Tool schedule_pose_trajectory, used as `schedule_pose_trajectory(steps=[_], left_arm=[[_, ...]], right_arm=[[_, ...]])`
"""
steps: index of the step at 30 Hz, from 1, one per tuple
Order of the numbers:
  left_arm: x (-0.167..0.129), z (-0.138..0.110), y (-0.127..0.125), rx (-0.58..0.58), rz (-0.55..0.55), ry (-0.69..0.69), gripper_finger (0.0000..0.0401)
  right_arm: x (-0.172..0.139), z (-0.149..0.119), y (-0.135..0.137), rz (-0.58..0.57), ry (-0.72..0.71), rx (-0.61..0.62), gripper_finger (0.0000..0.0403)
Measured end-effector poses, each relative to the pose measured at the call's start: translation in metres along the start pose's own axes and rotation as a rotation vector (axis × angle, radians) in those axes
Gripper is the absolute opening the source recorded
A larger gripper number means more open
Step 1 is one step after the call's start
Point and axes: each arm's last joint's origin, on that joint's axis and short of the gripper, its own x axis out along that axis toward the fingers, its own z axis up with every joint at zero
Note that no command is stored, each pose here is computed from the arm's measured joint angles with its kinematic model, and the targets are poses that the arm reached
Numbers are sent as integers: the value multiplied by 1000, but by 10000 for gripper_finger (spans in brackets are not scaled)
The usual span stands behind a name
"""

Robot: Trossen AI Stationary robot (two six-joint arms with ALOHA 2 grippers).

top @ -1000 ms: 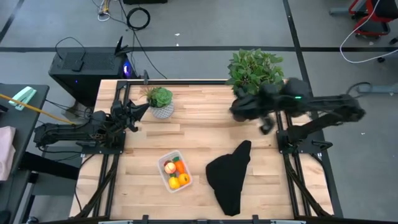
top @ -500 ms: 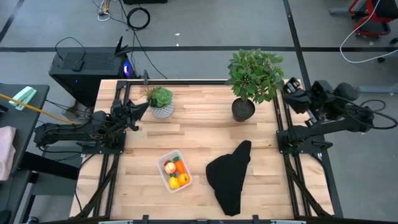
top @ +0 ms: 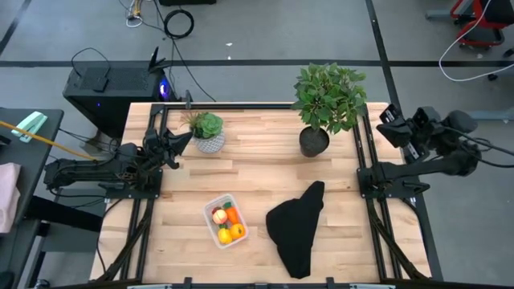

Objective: Pick and placing Produce into tupperware
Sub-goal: Return to home position

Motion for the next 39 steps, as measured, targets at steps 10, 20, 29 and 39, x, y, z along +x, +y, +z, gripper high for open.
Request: schedule_pose_trajectory(steps=[10,20,29,39], left_arm=[[0,0,0,-1,0,-1,15],[0,1,0,-10,4,-6,8],[0,1,0,-10,9,-6,5],[0,0,0,-23,9,-5,10]], right_arm=[[-35,-4,-3,-22,-60,-1,0],[-18,-65,-20,-22,-79,60,0],[-9,-101,-28,18,-72,180,0],[-7,-126,-35,10,-36,255,0]])
